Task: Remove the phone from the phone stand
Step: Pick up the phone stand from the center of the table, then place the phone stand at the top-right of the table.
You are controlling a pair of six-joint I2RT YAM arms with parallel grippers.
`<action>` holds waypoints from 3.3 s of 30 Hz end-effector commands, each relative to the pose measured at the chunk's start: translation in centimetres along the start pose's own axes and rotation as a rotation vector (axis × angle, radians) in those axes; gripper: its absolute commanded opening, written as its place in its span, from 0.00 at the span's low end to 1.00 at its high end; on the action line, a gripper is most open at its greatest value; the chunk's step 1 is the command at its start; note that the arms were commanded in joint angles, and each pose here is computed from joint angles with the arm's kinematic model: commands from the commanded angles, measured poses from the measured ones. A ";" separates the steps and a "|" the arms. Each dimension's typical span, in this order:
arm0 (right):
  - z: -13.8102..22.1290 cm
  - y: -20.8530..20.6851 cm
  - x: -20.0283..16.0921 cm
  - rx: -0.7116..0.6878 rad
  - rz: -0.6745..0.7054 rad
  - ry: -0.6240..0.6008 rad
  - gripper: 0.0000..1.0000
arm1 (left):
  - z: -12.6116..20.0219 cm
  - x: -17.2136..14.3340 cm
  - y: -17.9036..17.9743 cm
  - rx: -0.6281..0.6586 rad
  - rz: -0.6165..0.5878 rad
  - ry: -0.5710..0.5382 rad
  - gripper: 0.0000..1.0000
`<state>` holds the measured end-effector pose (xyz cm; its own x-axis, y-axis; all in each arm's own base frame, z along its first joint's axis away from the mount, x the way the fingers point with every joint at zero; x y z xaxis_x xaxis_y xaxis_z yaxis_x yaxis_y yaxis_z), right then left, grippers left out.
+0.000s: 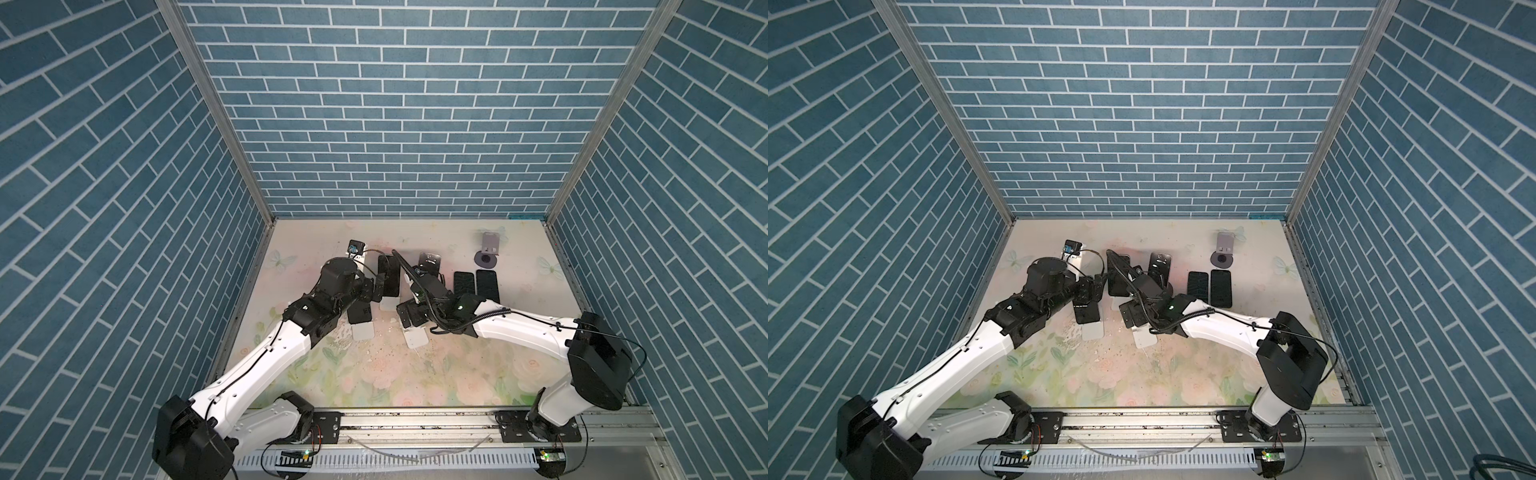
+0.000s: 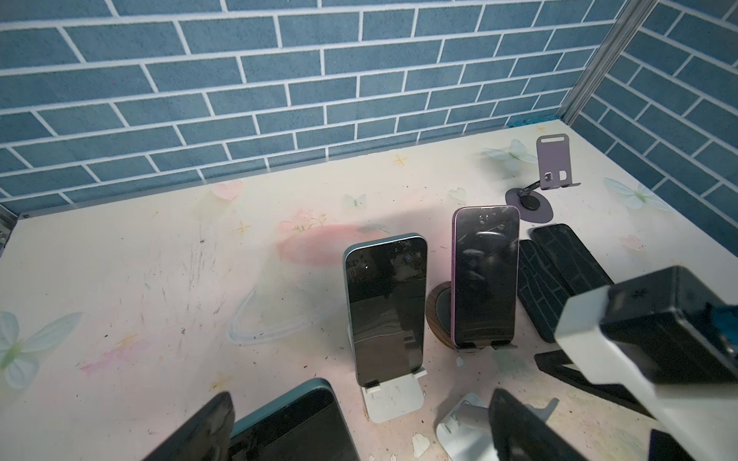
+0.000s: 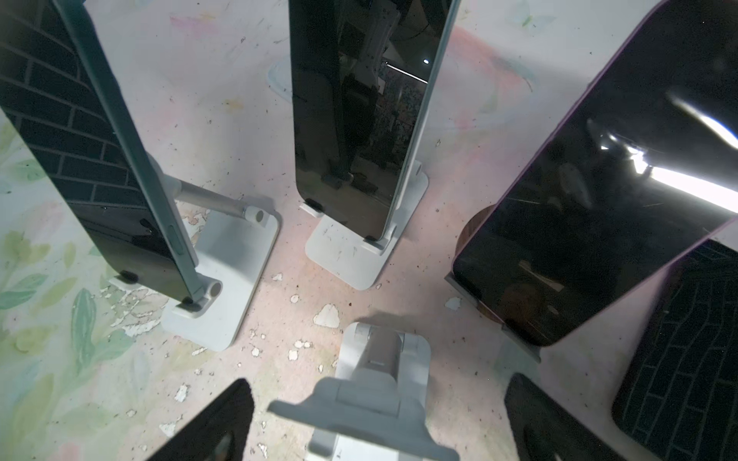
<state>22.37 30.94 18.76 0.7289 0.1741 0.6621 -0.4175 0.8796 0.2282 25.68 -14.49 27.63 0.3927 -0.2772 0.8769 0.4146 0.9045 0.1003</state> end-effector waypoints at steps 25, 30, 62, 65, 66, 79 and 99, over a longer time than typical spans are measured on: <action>-1.1 1.0 0.5 -0.148 -0.097 0.041 0.79 | 0.9 -1.6 0.1 0.005 -0.001 0.010 1.00; -1.5 1.2 0.3 -0.153 -0.093 0.065 0.68 | 1.0 -1.7 0.1 0.011 0.000 0.008 1.00; 5.2 -4.4 2.9 -0.304 -0.131 -0.067 0.43 | 0.0 -1.3 -0.6 -0.056 0.001 -0.036 1.00; 5.9 -6.1 3.2 -0.325 -0.168 -0.066 0.43 | -0.2 -1.1 -0.7 -0.063 -0.002 -0.038 1.00; 6.1 -6.7 3.3 -0.334 -0.177 -0.063 0.43 | -0.3 -1.2 -0.8 -0.066 -0.003 -0.037 1.00; 7.3 -12.7 4.9 -0.442 -0.226 -0.069 0.43 | -0.7 -0.7 -1.1 -0.094 -0.003 -0.053 1.00; 8.7 -25.1 8.3 -0.605 -0.316 -0.084 0.43 | -1.3 0.1 -1.2 -0.098 -0.015 -0.053 1.00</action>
<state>32.76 7.50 23.76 0.7327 -0.1572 0.6622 0.2215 0.9751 -0.0135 26.02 -15.73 25.65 0.3817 -0.2750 0.8824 0.4916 0.8689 0.0582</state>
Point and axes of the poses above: each gripper's point midway between its finger pads, its own z axis back along the fingers, its own y axis along the line the jaws close on, x = y × z, the point moved 8 cm from there along z, back along the fingers, and after that the axes turned 11 degrees about -z, right-handed, at the moved point
